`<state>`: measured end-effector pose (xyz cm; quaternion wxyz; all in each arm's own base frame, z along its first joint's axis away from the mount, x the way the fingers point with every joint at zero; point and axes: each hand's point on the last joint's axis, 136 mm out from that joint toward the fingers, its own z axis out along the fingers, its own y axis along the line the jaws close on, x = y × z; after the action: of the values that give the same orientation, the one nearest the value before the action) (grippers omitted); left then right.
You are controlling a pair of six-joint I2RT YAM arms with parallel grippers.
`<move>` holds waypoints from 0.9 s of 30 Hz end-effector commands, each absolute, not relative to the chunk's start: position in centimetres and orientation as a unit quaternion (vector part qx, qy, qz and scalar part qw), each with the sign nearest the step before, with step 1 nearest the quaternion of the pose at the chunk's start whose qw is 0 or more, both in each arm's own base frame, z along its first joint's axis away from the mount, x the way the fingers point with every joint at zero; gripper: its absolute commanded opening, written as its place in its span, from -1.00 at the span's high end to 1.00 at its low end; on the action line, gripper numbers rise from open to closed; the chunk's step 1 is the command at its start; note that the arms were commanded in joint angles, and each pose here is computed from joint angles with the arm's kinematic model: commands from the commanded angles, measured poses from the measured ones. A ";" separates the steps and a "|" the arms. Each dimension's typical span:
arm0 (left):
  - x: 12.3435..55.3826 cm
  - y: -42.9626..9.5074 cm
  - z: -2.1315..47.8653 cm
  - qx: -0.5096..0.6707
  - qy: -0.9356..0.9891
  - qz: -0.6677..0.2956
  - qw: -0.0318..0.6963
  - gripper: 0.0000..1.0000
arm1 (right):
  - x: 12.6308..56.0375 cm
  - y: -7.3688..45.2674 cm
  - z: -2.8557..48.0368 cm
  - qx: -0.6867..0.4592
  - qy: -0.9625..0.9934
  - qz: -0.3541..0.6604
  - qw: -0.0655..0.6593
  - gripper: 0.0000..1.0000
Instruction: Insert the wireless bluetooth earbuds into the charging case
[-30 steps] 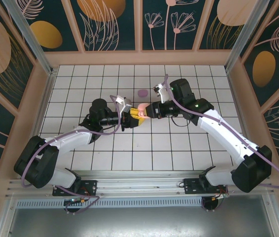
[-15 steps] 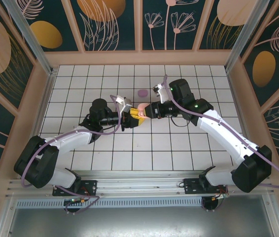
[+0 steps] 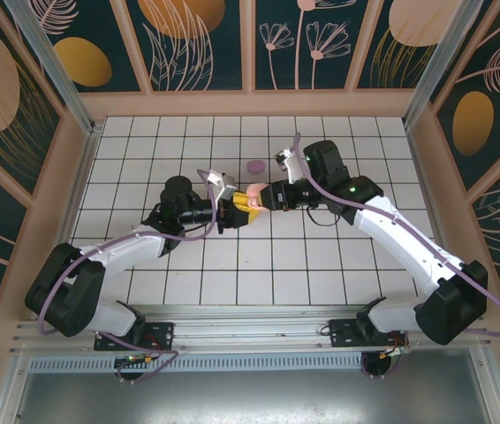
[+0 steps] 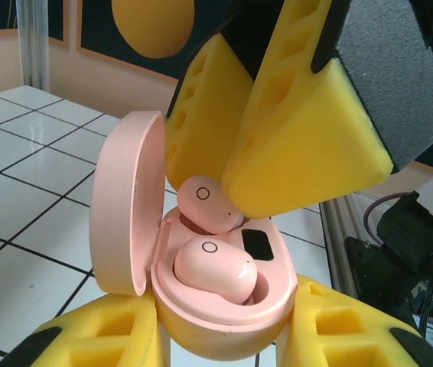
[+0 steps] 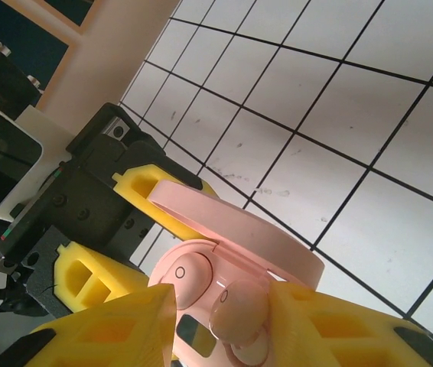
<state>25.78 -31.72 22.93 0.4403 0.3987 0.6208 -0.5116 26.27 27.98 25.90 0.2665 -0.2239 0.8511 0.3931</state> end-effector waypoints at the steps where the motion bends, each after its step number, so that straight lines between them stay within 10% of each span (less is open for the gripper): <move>1: 24.7 -31.9 25.9 0.426 0.575 -0.522 0.464 0.59 | 26.5 27.3 28.0 -0.222 0.847 0.380 0.299 0.23; 27: 24.7 -32.2 26.3 0.442 0.568 -0.519 0.461 0.59 | 28.2 26.2 32.1 -0.202 0.838 0.358 0.358 0.22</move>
<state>25.25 -31.99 23.88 0.4386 0.4166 0.6024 -0.5208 27.53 26.25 30.88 0.3454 -0.2036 0.8418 0.3614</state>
